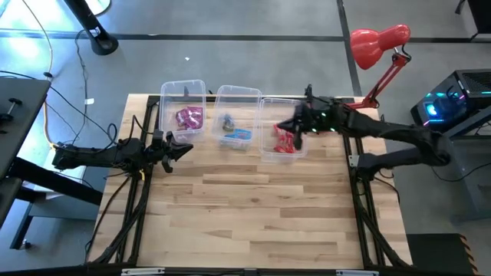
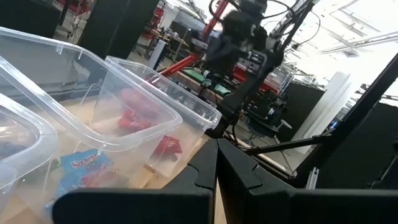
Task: Sort candy
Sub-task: Adjust the right transparent bin
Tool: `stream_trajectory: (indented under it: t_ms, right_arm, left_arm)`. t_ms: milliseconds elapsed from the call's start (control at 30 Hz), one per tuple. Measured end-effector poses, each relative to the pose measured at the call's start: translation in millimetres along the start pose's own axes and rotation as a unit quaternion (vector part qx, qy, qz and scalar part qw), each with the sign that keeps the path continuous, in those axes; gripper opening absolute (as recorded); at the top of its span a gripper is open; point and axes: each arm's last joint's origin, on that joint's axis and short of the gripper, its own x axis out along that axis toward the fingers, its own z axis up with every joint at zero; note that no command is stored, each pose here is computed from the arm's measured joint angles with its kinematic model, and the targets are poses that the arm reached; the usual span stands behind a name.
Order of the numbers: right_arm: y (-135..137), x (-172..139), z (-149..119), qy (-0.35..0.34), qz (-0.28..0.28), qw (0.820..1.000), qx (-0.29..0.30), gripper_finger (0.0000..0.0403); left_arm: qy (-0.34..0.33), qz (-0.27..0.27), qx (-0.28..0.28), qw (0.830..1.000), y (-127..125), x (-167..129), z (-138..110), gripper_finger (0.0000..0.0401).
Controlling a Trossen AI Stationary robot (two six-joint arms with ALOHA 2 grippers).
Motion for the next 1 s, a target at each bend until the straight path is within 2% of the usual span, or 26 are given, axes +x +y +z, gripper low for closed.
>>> stream_trajectory:
  t_ms: [100,200,267,333,533,733,833,1000]
  right_arm:
    - [13,-24,-19,-0.005,0.02,0.999,0.036,0.0]
    - [33,-42,-42,-0.029,0.07,0.994,0.084,0.0]
    - [48,-47,-57,-0.044,0.11,0.986,0.116,0.0]
    - [63,-48,-70,-0.048,0.127,0.982,0.135,0.0]
    - [89,-36,-101,-0.013,0.056,0.991,0.124,0.0]
    - [82,-26,-107,-0.013,-0.042,0.994,0.105,0.0]
    - [75,-20,-111,0.015,-0.047,0.994,0.097,0.0]
    - [73,-16,-102,-0.004,0.014,0.994,0.105,0.0]
  left_arm:
    - [0.0,0.0,0.0,1.0,0,0,0,0.0]
    - [0.0,0.0,0.0,1.0,0,0,0,0.0]
    - [0.0,0.0,0.0,1.0,0,0,0,0.0]
    - [0.0,0.0,0.0,1.0,0,0,0,0.0]
    - [0.0,0.0,0.0,1.0,0,0,0,0.0]
    - [0.0,0.0,0.0,1.0,0,0,0,0.0]
    - [0.0,0.0,0.0,1.0,0,0,0,0.0]
    - [0.0,0.0,0.0,1.0,0,0,0,0.0]
